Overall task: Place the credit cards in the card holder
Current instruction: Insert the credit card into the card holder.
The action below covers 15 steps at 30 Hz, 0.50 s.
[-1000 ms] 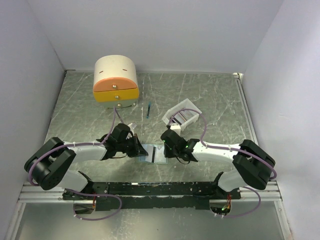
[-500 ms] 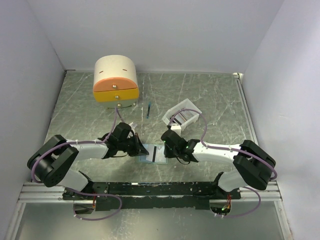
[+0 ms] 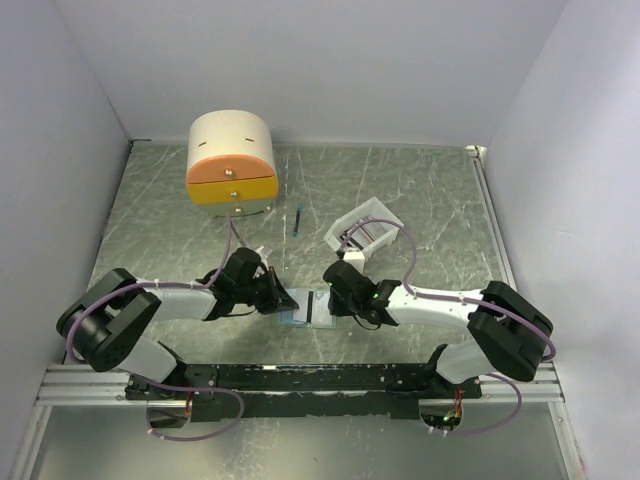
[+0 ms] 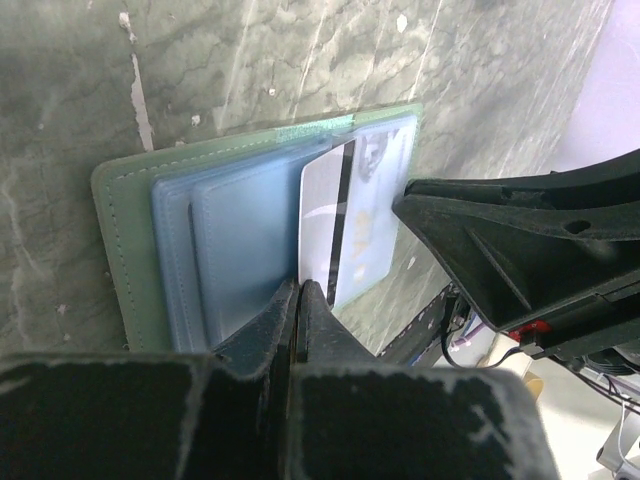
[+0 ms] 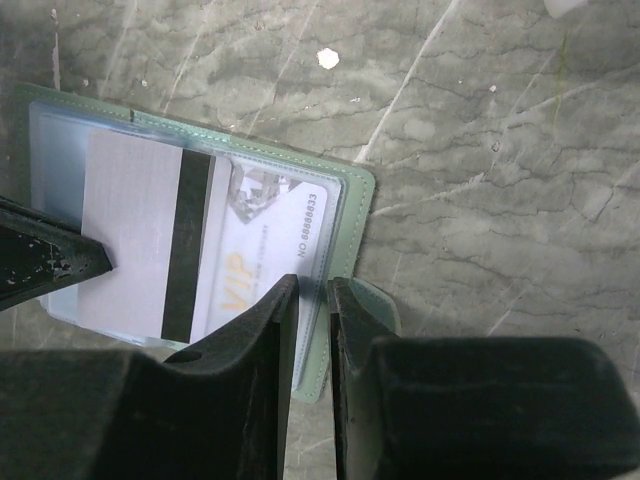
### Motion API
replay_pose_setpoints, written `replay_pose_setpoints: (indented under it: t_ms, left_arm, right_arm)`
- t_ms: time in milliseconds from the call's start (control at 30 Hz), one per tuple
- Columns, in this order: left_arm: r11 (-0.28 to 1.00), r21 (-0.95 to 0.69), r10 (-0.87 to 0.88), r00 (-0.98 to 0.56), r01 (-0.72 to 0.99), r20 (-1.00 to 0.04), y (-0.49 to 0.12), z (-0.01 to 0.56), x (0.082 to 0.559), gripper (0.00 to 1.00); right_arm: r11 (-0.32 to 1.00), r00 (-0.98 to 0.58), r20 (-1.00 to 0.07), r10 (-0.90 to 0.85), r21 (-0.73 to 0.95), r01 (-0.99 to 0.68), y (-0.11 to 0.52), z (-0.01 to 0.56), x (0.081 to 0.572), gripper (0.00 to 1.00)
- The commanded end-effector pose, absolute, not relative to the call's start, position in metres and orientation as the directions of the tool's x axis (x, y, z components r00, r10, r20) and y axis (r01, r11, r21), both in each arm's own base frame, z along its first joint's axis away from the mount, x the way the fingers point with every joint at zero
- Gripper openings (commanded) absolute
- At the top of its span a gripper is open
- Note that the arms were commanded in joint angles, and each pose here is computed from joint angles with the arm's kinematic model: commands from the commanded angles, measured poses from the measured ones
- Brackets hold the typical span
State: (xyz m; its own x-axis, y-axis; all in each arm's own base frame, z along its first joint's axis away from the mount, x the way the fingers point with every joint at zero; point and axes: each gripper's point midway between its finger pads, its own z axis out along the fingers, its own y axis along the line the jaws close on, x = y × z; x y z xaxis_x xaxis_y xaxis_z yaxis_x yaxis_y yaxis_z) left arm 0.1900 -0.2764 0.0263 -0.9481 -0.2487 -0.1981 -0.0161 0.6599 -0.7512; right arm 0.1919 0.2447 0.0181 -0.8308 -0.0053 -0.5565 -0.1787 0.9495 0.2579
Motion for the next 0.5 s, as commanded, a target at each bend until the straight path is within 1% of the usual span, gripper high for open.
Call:
replay_pose_setpoints:
  t_ms: [0, 267, 467]
  left_arm:
    - [0.68, -0.733, -0.275, -0.935, -0.025, -0.223, -0.269, 0.015, 0.194, 0.07]
    - [0.664, -0.748, -0.257, -0.942, -0.01, -0.215, -0.273, 0.015, 0.191, 0.07]
    - [0.666, -0.746, -0.246, -0.941, 0.01, -0.232, -0.274, 0.021, 0.19, 0.23]
  right_arm:
    - [0.957, -0.852, -0.523, 0.004, 0.251, -0.149, 0.235, 0.006, 0.179, 0.18]
    - [0.952, -0.851, -0.525, 0.026, 0.274, -0.14, 0.239, 0.012, 0.181, 0.18]
    - [0.948, -0.847, -0.531, 0.041, 0.288, -0.134, 0.24, 0.018, 0.182, 0.18]
